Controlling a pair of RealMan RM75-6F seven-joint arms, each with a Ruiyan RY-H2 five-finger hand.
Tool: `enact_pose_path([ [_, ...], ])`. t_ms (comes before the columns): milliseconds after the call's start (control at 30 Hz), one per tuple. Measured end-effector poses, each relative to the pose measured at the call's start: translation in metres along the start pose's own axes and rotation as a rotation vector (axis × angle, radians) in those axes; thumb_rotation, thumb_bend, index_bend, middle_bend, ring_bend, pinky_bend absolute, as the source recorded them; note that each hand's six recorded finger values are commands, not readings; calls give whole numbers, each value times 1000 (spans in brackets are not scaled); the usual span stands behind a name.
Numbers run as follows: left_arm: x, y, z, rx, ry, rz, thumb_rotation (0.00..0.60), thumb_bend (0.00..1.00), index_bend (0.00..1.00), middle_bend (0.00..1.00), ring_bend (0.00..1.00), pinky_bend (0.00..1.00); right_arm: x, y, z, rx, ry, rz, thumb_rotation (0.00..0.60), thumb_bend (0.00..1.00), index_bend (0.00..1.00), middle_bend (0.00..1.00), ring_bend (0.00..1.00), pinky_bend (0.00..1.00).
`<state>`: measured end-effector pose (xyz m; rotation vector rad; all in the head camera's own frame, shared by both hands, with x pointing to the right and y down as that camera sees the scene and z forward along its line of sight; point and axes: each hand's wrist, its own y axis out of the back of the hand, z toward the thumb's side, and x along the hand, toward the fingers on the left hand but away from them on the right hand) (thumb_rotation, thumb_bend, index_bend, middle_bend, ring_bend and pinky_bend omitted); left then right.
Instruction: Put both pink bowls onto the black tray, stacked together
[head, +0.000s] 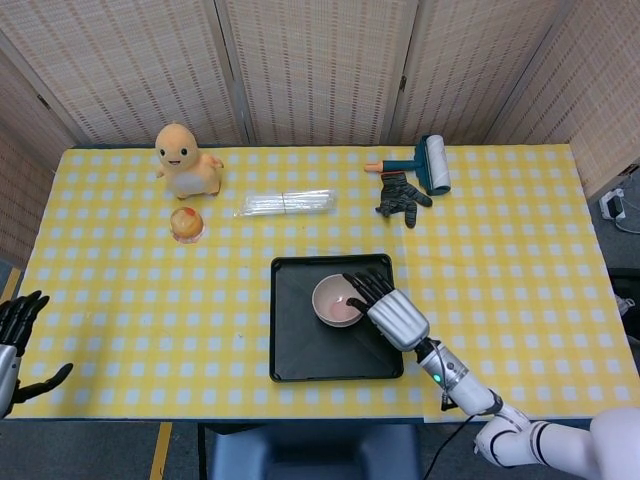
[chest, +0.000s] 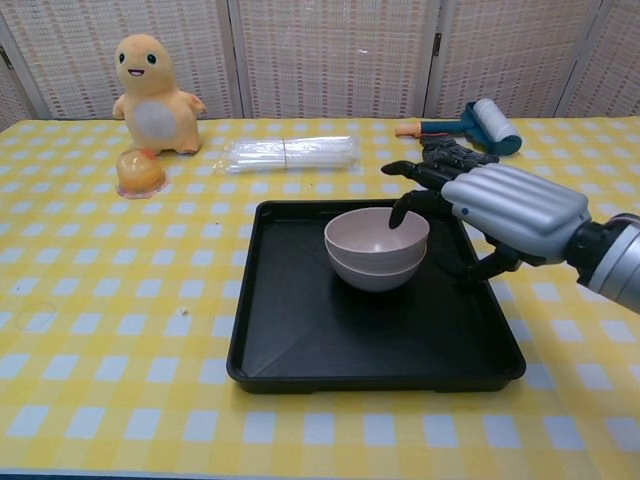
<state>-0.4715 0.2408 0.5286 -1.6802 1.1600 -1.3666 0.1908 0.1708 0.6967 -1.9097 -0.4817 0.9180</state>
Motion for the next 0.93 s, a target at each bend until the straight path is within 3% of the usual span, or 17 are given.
enact_pose_path([
  [267, -1, -1, 1, 7, -4, -1, 600, 232, 16, 82, 37, 0, 20, 16, -7, -4, -19, -41, 600, 535, 192, 0, 0, 0],
  [433, -1, -2, 1, 16, -2, -4, 600, 231, 18, 82, 37, 0, 50, 32, -19, -13, -70, -67, 600, 491, 33, 0, 0, 0],
  [600, -2, -6, 1, 37, 12, -30, 600, 227, 18, 82, 37, 0, 99, 55, -44, -6, -227, -69, 600, 482, 0, 0, 0, 0],
  [833, -3, -14, 3, 62, 21, -73, 600, 223, 17, 82, 37, 0, 184, 79, -86, -3, -550, -91, 600, 480, 0, 0, 0, 0],
  [933, -2, -18, 7, 78, 17, -86, 600, 223, 15, 82, 38, 0, 205, 85, -96, -28, -609, -95, 600, 480, 0, 0, 0, 0],
])
